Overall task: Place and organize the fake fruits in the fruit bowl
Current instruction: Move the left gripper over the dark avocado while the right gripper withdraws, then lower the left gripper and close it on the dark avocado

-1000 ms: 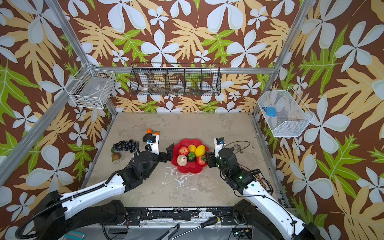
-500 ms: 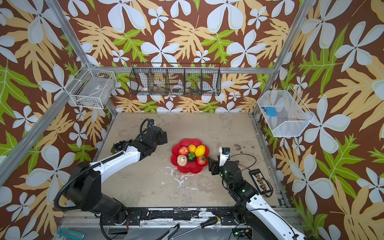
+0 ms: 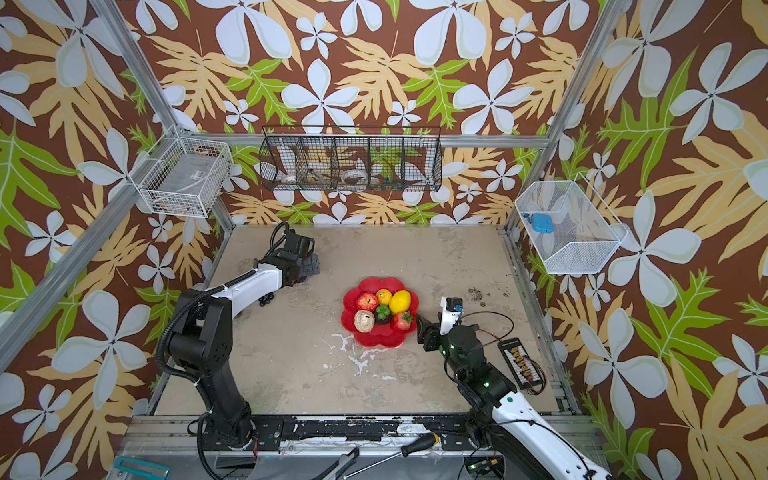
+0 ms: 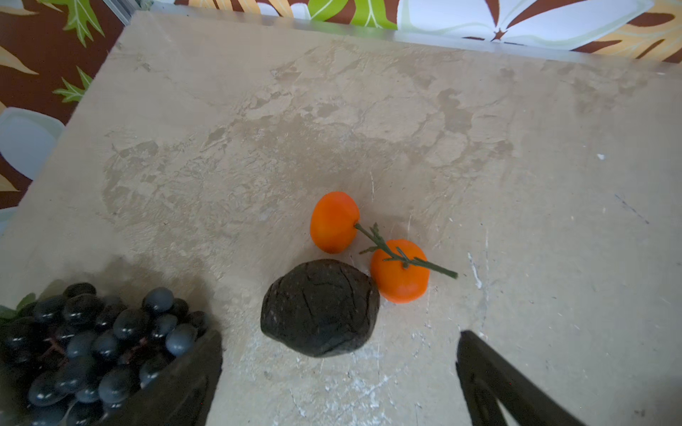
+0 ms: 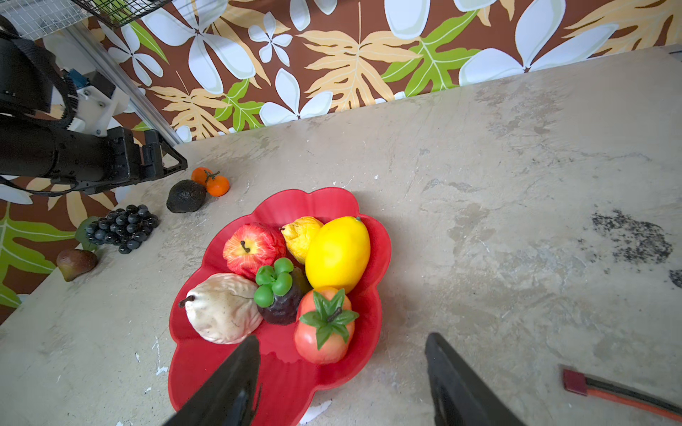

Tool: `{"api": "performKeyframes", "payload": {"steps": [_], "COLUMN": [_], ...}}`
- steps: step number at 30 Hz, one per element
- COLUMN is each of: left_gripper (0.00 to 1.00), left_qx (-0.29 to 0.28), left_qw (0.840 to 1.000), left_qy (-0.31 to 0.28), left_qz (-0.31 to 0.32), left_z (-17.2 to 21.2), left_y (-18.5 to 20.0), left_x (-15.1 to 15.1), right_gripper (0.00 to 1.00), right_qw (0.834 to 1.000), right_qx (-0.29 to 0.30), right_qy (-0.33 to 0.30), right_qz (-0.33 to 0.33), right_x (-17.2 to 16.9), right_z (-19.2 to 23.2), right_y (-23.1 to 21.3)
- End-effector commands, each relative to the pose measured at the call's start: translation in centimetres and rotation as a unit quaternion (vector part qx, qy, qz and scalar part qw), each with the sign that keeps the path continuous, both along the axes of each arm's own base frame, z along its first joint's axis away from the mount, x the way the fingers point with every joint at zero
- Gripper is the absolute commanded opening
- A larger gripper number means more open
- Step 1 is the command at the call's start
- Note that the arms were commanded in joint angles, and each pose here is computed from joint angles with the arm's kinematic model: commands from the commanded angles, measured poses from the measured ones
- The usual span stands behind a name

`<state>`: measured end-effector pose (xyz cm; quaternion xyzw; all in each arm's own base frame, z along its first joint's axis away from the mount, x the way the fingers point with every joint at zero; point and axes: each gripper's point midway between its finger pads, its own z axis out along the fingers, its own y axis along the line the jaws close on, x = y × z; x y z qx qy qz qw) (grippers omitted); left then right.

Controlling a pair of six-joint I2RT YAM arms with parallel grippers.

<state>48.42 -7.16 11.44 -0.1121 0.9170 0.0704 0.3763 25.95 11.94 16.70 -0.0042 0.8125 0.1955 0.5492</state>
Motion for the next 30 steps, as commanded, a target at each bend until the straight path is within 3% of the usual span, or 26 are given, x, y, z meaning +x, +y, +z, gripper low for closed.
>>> {"api": "performKeyframes", "payload": {"steps": [1,13,22,30], "left_gripper": [1.00,1.00,0.99,0.92], "left_qx": [-0.018,-0.084,-0.123,-0.127], "left_qw": [0.999,0.993,0.985,0.985], "left_qy": [0.024,0.069,0.098,0.099], "left_qz": [-0.015,-0.043,-0.065,-0.061], "left_z": [-1.0,-4.0,-5.0,-4.8], "left_y": [0.1,0.1,-1.2,-2.0], "left_x": [0.7,2.7,1.0,-0.8], "right_gripper": [0.71,0.72,0.72,0.72], "right_qw": [1.000,1.000,1.000,1.000], "right_qx": [0.007,0.005,0.000,0.000], "right_qy": [-0.016,-0.017,-0.007,-0.005], "right_qz": [-0.008,-0.012,-0.011,-0.009], "right_x": [0.2,0.2,0.4,0.4], "right_z": [0.7,0.7,0.2,0.0], "right_y": [-0.2,-0.4,-0.2,-0.1]}}
